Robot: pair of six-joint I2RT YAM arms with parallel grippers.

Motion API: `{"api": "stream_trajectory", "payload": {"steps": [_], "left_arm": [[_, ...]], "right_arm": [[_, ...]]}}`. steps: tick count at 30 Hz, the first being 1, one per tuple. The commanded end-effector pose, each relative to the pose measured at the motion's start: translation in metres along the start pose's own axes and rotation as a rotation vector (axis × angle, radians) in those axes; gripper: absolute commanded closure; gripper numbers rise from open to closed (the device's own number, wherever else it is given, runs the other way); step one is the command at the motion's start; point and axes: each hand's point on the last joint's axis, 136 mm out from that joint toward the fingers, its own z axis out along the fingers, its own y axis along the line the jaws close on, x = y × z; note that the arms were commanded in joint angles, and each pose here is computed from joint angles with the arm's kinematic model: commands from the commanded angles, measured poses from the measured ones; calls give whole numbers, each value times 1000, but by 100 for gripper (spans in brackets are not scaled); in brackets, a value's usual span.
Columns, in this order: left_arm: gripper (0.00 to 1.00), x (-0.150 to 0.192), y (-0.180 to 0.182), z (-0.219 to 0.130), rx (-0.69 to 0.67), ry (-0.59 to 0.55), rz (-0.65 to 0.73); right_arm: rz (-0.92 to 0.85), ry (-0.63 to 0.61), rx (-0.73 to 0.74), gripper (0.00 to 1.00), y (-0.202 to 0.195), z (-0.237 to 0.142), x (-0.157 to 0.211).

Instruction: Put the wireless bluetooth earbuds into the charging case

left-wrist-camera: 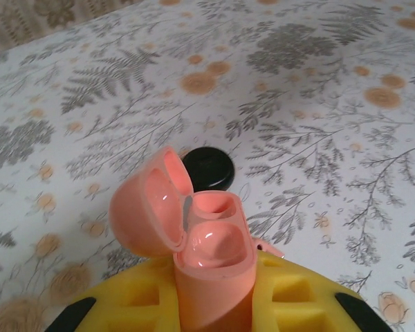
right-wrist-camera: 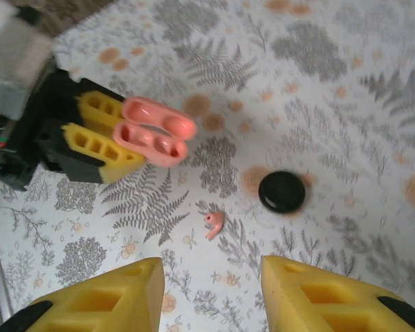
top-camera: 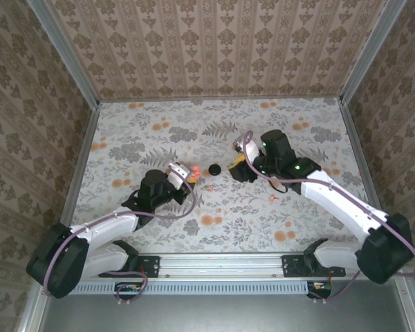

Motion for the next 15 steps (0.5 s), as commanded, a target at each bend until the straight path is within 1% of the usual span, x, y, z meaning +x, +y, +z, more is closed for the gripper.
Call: {"api": "stream_trajectory", "payload": {"steps": [1, 2, 6, 10, 15], "left_arm": [[81, -4, 14, -8, -73, -30, -56], [81, 1, 20, -10, -100, -12, -65], [81, 13, 39, -17, -197, 25, -109], [81, 19, 49, -24, -241, 20, -142], [82, 20, 53, -32, -269, 21, -149]], "right_arm": [[178, 182, 69, 57, -11, 19, 24], [193, 224, 77, 56, -12, 28, 27], [236, 294, 59, 55, -5, 58, 30], [283, 376, 69, 51, 1, 86, 38], [324, 472, 103, 47, 1, 116, 52]]}}
